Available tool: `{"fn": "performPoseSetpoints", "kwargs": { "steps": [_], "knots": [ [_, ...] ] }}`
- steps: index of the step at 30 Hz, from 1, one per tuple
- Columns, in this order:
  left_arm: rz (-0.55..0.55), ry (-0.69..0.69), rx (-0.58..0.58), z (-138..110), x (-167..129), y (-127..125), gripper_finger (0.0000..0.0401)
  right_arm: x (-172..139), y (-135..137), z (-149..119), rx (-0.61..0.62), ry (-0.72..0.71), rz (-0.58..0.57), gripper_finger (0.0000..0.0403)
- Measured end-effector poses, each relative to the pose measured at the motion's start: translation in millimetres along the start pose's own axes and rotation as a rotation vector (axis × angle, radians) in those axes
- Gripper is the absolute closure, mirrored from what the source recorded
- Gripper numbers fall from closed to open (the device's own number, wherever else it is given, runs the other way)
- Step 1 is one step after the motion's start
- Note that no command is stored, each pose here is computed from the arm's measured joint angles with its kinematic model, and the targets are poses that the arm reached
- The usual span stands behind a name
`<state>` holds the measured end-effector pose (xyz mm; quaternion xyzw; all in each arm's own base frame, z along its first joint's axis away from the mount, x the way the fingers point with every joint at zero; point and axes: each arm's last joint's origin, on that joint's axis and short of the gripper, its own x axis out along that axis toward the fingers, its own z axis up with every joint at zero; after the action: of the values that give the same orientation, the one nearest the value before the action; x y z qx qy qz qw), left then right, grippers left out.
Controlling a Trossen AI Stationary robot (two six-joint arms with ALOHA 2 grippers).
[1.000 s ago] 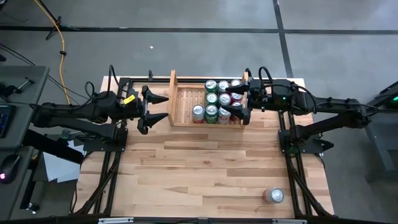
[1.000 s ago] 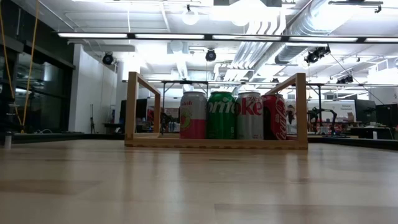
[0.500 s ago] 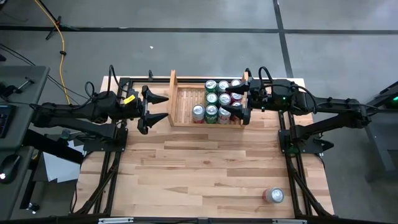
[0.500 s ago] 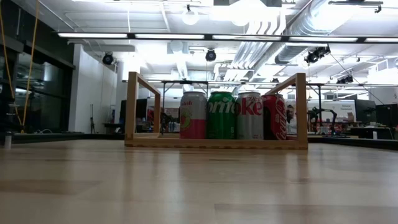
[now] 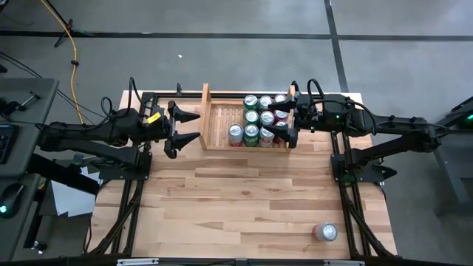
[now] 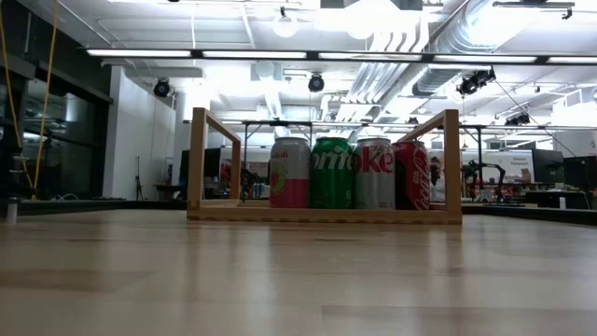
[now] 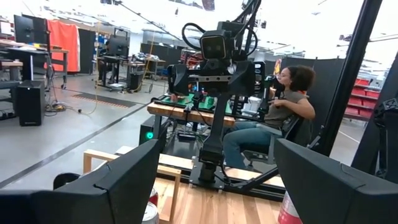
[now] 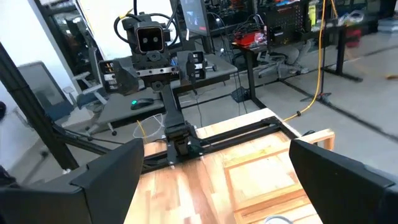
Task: Place canned beverage on shelf
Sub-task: Put the pink-white soda can aligned with the other pink-white soda can on the shelf
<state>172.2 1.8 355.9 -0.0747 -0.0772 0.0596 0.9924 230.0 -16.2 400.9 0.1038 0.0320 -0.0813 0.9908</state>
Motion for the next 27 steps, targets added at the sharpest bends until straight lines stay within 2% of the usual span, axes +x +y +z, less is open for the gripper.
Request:
{"fn": "performPoseSetpoints", "kwargs": {
  "steps": [3,7,10,15,19,27],
  "knots": [
    [0.0,0.0,0.0,0,0,0,0.0091,0,1,0,0.064,0.008,0.029,0.0015],
    [0.0,0.0,0.0,0,0,0,0.0091,-1,8,-2,0.221,0.058,0.172,0.0015],
    [0.0,0.0,0.0,0,0,0,0.0091,-3,22,-5,0.302,0.1,0.26,0.0015],
    [0.0,0.0,-0.021,0,0,0,0.0091,-11,55,-16,0.352,0.188,0.356,0.0015],
    [-0.002,-0.01,-0.036,1,0,0,0.0091,-20,76,-40,0.432,0.408,0.33,0.0015],
    [-0.001,-0.009,-0.036,1,0,0,0.0091,-53,109,-99,0.653,1.052,0.129,0.0015]
  ]
}}
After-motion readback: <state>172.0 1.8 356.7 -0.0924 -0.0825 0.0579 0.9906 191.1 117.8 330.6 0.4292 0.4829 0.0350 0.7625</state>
